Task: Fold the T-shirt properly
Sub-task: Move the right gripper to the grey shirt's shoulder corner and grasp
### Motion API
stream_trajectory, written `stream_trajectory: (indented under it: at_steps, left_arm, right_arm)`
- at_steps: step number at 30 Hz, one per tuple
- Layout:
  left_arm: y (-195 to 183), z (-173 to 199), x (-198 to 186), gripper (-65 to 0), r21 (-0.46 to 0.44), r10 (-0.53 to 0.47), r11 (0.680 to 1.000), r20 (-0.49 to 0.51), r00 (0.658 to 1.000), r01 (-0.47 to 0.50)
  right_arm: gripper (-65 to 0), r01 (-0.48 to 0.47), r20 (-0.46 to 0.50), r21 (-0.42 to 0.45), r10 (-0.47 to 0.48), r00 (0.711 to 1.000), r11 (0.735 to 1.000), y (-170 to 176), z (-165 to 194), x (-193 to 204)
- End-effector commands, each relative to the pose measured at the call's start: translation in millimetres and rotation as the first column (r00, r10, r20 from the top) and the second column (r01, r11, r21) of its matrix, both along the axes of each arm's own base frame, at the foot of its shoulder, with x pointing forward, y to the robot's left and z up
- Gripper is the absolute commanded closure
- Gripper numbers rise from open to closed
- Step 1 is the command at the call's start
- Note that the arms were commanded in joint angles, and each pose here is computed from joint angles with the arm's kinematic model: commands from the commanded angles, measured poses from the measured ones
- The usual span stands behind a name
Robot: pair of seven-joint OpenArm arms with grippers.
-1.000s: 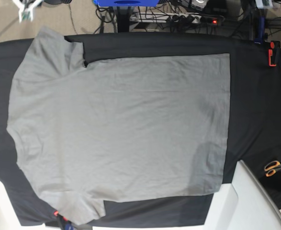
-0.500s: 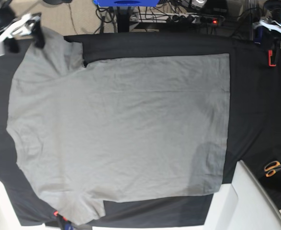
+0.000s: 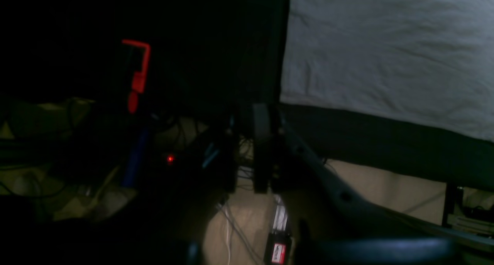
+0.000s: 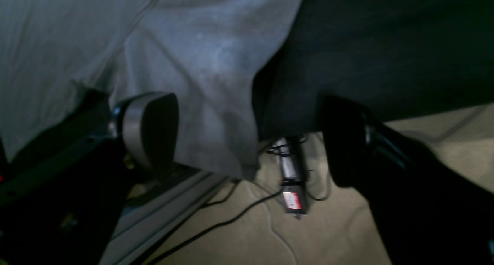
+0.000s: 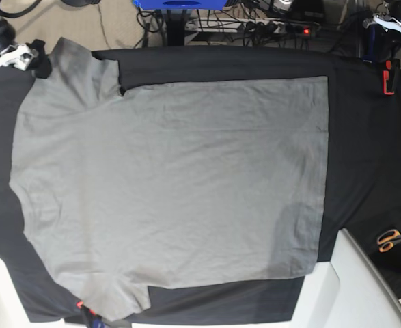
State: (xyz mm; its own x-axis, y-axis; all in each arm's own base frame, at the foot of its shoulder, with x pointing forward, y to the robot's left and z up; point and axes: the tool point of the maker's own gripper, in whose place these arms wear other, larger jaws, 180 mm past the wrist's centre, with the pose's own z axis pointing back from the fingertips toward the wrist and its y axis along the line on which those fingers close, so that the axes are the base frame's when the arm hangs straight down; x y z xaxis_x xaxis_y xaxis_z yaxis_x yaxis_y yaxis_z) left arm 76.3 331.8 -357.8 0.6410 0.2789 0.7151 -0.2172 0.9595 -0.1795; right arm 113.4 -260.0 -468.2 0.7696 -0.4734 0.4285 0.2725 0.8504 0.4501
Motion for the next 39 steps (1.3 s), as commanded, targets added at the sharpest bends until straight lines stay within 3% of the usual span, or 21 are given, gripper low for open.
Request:
stream_trajectory:
  at_steps: [1, 5, 14, 29, 34, 39]
  left_arm:
    - [6, 11, 4, -7.2, 0.02, -0.013, 1.0, 0.029, 0.999, 0.013]
    - [6, 11, 5, -7.2, 0.022, -0.019, 1.0, 0.026, 0.999, 0.019]
    - [8, 12, 4, -7.2, 0.026, -0.015, 1.0, 0.027, 1.0, 0.014]
    - [6, 11, 4, -7.2, 0.021, -0.018, 1.0, 0.025, 1.0, 0.017]
    - [6, 10, 3, -7.1, 0.021, -0.016, 1.0, 0.023, 1.0, 0.015]
    - [5, 10, 3, -7.1, 0.019, -0.017, 1.0, 0.023, 1.0, 0.016]
  right_arm:
    - [-49.2, 0.006, 0.005, -0.017, -0.006, 1.0, 1.0, -11, 3, -2]
    - [-45.2, 0.014, -0.03, 0.03, -0.013, 0.999, 0.999, -5, -13, -6]
    - [-44.9, -0.073, -0.052, 0.095, 0.078, 0.996, 0.993, 32, -25, -3]
    - [-45.3, -0.077, 0.009, 0.052, 0.076, 0.997, 0.996, 14, -14, 25]
    - [-45.8, -0.107, -0.031, 0.042, 0.108, 0.994, 0.993, 8, -12, 18]
    - [-56.9, -0.129, -0.02, 0.026, 0.13, 0.991, 0.991, 9, -5, 23]
